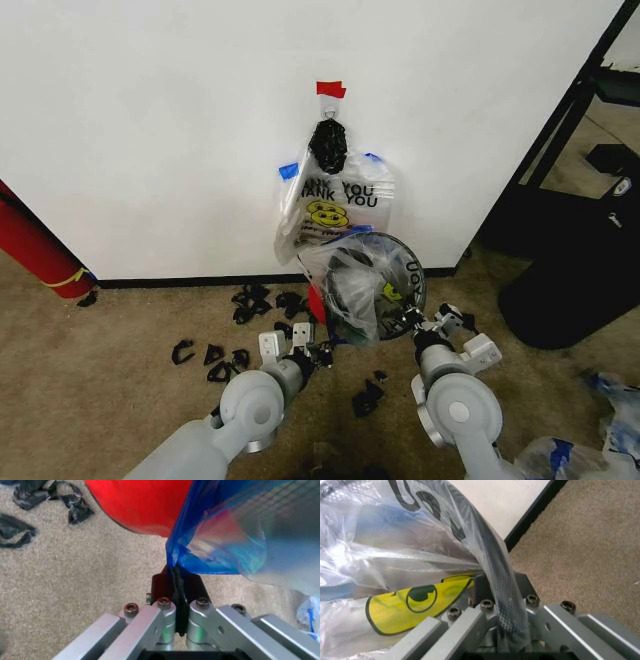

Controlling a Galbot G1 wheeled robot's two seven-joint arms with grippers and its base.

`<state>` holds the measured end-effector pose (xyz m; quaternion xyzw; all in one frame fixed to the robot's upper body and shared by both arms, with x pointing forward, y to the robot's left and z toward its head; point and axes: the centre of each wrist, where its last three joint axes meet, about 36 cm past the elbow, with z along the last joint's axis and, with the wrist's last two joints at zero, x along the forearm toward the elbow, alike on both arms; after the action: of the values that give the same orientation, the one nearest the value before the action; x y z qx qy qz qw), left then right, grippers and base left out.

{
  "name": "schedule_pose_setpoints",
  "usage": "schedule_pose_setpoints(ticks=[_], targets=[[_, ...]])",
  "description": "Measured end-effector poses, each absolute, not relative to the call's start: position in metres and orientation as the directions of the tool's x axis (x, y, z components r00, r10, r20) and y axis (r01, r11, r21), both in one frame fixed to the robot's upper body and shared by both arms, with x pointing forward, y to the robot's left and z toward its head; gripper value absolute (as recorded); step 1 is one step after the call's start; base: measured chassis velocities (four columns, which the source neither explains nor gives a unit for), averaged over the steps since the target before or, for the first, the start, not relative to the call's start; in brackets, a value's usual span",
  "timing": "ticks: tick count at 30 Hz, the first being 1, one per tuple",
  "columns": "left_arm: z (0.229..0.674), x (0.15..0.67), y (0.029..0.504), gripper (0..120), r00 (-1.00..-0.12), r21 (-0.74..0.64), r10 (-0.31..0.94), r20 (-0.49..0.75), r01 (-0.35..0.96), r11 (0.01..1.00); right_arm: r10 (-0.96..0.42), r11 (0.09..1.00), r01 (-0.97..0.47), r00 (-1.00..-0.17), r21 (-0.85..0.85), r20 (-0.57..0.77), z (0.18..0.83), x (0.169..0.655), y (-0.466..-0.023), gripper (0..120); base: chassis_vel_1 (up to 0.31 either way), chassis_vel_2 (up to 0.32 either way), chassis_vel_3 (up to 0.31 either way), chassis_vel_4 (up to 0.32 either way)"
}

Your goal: Pick up the garbage bag from the wall and place it over the trash bin.

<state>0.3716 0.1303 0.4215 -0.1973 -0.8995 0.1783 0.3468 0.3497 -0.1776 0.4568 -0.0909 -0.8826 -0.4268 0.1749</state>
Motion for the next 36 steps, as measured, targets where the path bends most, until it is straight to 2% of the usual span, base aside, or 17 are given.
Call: schedule_pose_setpoints(ticks=[2, 5, 6, 9, 12, 15, 17, 21, 23, 29, 30, 34, 36], targets=[[0.421, 0.371, 0.131, 0, -0.682, -0.455, 0.476, 0.555, 0.23, 0.86, 0.011, 0.62, 0.31, -0.922, 0.721, 0.387, 0.457, 0.35, -0.178, 0, 0.0, 0.0, 0.0, 0.0], [0.428, 0.366, 0.14, 8, -0.689, -0.439, 0.469, 0.552, 0.238, 0.867, 0.019, 0.626, 0.315, -0.921, 0.713, 0.39, 0.454, 0.352, -0.178, 0, 0.0, 0.0, 0.0, 0.0], [0.434, 0.361, 0.148, 15, -0.699, -0.411, 0.458, 0.55, 0.251, 0.877, 0.03, 0.635, 0.32, -0.92, 0.703, 0.391, 0.451, 0.354, -0.179, 0, 0.0, 0.0, 0.0, 0.0], [0.442, 0.355, 0.16, 22, -0.701, -0.379, 0.446, 0.557, 0.264, 0.887, 0.039, 0.642, 0.321, -0.921, 0.696, 0.388, 0.449, 0.356, -0.181, 0, 0.0, 0.0, 0.0, 0.0], [0.451, 0.347, 0.172, 36, -0.683, -0.373, 0.448, 0.577, 0.268, 0.888, 0.044, 0.65, 0.315, -0.924, 0.691, 0.38, 0.448, 0.357, -0.182, 0, 0.0, 0.0, 0.0, 0.0], [0.454, 0.343, 0.175, 43, -0.682, -0.372, 0.446, 0.58, 0.266, 0.89, 0.045, 0.652, 0.314, -0.925, 0.69, 0.378, 0.449, 0.357, -0.182, 0, 0.0, 0.0, 0.0, 0.0], [0.458, 0.338, 0.177, 52, -0.688, -0.367, 0.441, 0.576, 0.264, 0.892, 0.049, 0.659, 0.31, -0.927, 0.686, 0.372, 0.45, 0.357, -0.182, 0, 0.0, 0.0, 0.0, 0.0], [0.488, 0.328, 0.182, 70, -0.763, -0.333, 0.425, 0.487, 0.287, 0.898, 0.085, 0.694, 0.297, -0.938, 0.655, 0.336, 0.446, 0.355, -0.181, 0, 0.0, 0.0, 0.0, 0.0], [0.497, 0.325, 0.183, 71, -0.777, -0.323, 0.425, 0.464, 0.298, 0.898, 0.097, 0.705, 0.298, -0.939, 0.643, 0.329, 0.444, 0.354, -0.18, 0, 0.0, 0.0, 0.0, 0.0], [0.547, 0.317, 0.189, 48, -0.794, -0.275, 0.495, 0.352, 0.418, 0.866, 0.139, 0.765, 0.274, -0.954, 0.583, 0.266, 0.438, 0.351, -0.168, 0, 0.0, 0.0, 0.0, 0.0], [0.547, 0.317, 0.189, 48, -0.794, -0.275, 0.495, 0.352, 0.418, 0.866, 0.139, 0.765, 0.274, -0.954, 0.583, 0.266, 0.438, 0.351, -0.168, 0, 0.0, 0.0, 0.0, 0.0], [0.569, 0.312, 0.188, 29, -0.776, -0.295, 0.55, 0.308, 0.472, 0.831, 0.156, 0.796, 0.267, -0.958, 0.543, 0.241, 0.432, 0.349, -0.163, 0, 0.0, 0.0, 0.0, 0.0], [0.575, 0.31, 0.187, 25, -0.764, -0.313, 0.571, 0.3, 0.486, 0.816, 0.16, 0.802, 0.266, -0.958, 0.535, 0.238, 0.43, 0.349, -0.163, 0, 0.0, 0.0, 0.0, 0.0]])
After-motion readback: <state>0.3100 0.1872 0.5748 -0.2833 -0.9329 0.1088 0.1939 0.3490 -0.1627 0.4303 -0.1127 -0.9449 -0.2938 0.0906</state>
